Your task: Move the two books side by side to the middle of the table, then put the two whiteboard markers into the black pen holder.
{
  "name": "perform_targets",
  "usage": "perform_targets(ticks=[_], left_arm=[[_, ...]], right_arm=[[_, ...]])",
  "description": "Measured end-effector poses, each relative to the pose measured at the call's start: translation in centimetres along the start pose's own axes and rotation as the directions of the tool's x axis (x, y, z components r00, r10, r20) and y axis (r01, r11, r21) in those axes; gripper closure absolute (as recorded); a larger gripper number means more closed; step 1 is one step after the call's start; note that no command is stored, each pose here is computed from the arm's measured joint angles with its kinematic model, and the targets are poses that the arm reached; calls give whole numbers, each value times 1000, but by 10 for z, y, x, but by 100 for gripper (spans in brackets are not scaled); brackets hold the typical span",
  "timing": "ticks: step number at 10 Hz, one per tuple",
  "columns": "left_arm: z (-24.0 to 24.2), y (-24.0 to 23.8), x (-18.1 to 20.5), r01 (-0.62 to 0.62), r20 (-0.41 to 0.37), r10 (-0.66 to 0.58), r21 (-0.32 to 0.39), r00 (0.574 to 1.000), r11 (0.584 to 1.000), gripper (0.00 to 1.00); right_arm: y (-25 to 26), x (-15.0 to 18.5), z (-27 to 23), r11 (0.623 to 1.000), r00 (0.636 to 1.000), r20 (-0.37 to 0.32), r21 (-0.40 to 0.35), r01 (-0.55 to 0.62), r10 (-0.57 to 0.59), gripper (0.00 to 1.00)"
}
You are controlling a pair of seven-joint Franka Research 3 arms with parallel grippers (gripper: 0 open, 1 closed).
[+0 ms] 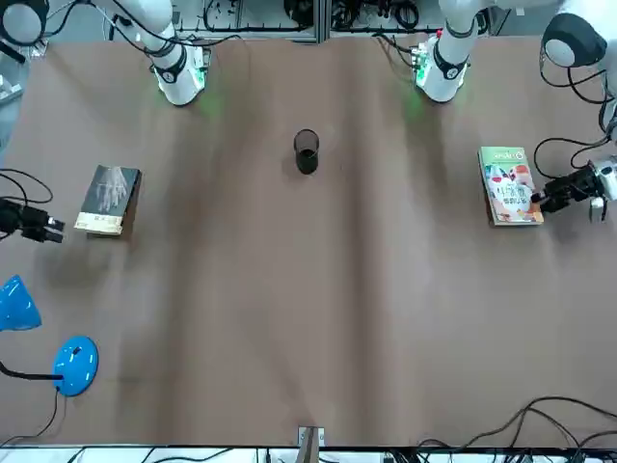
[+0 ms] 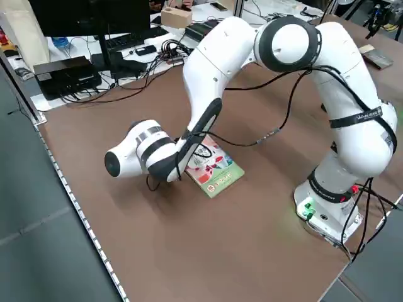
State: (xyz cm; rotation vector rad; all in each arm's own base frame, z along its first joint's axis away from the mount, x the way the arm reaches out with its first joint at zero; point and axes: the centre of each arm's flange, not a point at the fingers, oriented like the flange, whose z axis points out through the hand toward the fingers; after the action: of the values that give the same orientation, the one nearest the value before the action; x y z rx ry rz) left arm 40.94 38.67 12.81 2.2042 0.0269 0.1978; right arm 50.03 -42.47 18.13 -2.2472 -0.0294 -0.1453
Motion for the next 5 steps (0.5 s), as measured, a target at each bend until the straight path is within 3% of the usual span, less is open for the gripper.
perform_targets(ticks=[3, 5], left_arm=[[1, 1, 3, -8, 2, 8, -4, 1000, 1000, 6], [0, 3, 7, -18, 4, 18, -8, 1000, 1000, 15]], right_arm=[[24, -10, 16, 1000, 1000, 1, 27, -5, 5, 0], [38, -22, 22, 999, 1000, 0, 47, -4, 4, 0]])
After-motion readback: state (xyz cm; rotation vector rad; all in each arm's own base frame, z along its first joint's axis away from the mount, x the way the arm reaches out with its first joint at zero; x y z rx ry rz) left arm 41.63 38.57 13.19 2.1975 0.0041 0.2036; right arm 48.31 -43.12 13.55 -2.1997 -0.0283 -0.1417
